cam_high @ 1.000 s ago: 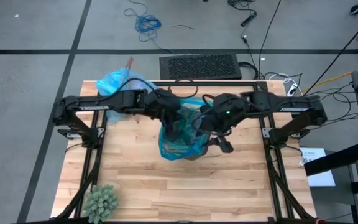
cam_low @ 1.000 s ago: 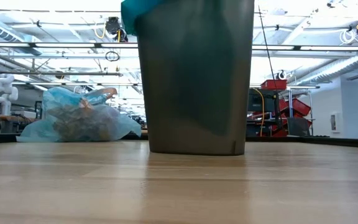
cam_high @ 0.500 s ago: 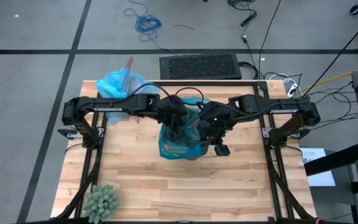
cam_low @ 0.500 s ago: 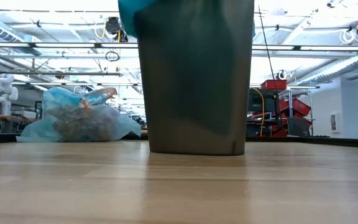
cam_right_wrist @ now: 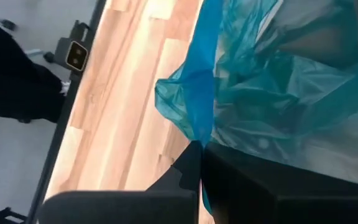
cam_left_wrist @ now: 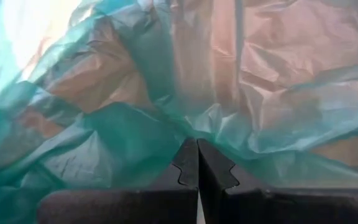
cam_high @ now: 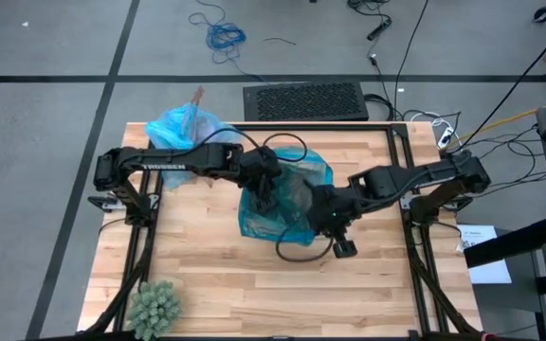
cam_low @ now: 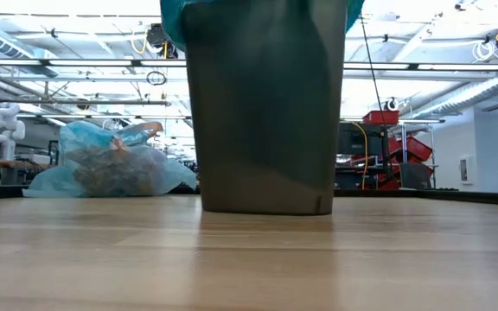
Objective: Place trash/remove bag and relplace
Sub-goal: Insert the blue trash bag into the black trash bin
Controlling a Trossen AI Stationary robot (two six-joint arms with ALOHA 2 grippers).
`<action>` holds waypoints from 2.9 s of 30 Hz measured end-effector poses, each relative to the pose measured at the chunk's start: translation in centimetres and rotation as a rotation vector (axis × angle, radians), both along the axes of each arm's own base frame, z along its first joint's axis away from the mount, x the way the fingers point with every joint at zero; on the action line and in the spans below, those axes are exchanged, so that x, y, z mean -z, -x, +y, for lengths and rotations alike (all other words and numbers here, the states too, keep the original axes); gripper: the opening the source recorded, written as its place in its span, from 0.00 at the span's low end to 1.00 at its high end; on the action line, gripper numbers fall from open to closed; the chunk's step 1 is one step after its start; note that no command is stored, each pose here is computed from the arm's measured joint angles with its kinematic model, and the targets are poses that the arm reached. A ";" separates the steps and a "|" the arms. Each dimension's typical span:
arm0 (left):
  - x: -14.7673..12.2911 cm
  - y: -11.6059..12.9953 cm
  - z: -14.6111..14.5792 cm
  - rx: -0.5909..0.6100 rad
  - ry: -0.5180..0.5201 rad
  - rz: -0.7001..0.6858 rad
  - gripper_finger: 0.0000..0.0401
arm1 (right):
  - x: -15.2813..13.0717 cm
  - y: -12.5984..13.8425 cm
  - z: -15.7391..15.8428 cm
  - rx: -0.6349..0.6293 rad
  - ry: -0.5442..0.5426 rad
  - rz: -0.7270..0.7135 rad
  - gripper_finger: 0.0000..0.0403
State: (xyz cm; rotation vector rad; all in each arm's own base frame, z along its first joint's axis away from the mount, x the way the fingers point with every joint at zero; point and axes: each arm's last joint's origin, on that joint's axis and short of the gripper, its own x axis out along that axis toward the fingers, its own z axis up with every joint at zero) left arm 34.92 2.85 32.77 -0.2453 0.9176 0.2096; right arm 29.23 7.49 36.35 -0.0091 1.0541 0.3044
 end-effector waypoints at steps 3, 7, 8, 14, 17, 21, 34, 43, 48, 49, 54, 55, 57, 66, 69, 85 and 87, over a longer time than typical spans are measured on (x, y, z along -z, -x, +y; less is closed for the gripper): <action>0.0 0.0 0.1 -0.008 -0.005 0.000 0.00 | 0.1 0.1 0.5 0.030 0.023 0.000 0.00; 0.0 0.0 0.2 -0.019 0.000 0.001 0.00 | 0.2 0.3 0.7 0.099 0.107 -0.012 0.00; 0.0 0.0 0.2 -0.018 0.000 0.001 0.00 | 0.2 0.3 0.7 0.127 0.129 -0.007 0.00; 0.1 0.1 0.2 -0.019 0.000 0.012 0.00 | 2.4 0.7 1.0 0.239 0.187 0.058 0.00; 0.1 0.2 0.2 -0.018 0.000 0.018 0.00 | 4.1 0.6 1.9 0.260 0.189 0.055 0.00; 0.1 0.2 0.2 -0.020 0.002 0.026 0.00 | 4.7 0.4 2.8 0.315 0.158 0.009 0.00; 0.1 0.2 0.4 -0.045 -0.020 0.027 0.00 | 2.4 0.1 4.7 0.291 0.116 -0.140 0.00; 0.1 0.3 1.0 -0.066 -0.020 0.025 0.00 | 5.8 -0.7 4.8 0.293 0.198 0.009 0.00; 0.1 0.3 1.0 -0.088 -0.007 0.020 0.00 | 7.0 -1.3 4.7 0.294 0.175 0.081 0.00; 0.1 0.3 1.0 -0.088 -0.007 0.020 0.00 | 7.2 -1.4 4.6 0.296 0.160 0.094 0.00; 0.1 0.3 1.0 -0.087 -0.006 0.020 0.00 | 6.7 -1.4 4.8 0.306 0.087 0.092 0.07; 0.1 0.3 1.0 -0.087 -0.006 0.020 0.00 | 6.4 -1.2 4.7 0.310 0.062 0.090 0.10; 0.1 0.3 1.0 -0.087 -0.006 0.020 0.00 | 5.4 -0.7 4.6 0.331 0.016 0.079 0.17; 0.1 0.3 1.0 -0.085 -0.006 0.020 0.00 | -1.0 2.6 3.3 0.415 -0.146 -0.073 0.53; 0.1 0.3 1.0 -0.084 -0.006 0.020 0.00 | -3.2 3.6 2.3 0.493 -0.096 -0.162 0.58; -0.1 0.0 1.0 -0.079 -0.001 -0.019 0.00 | -2.4 0.4 -7.5 0.713 0.281 -0.090 0.47; -0.2 0.1 1.0 -0.077 0.001 -0.021 0.00 | -2.0 0.1 -7.5 0.695 0.305 -0.077 0.45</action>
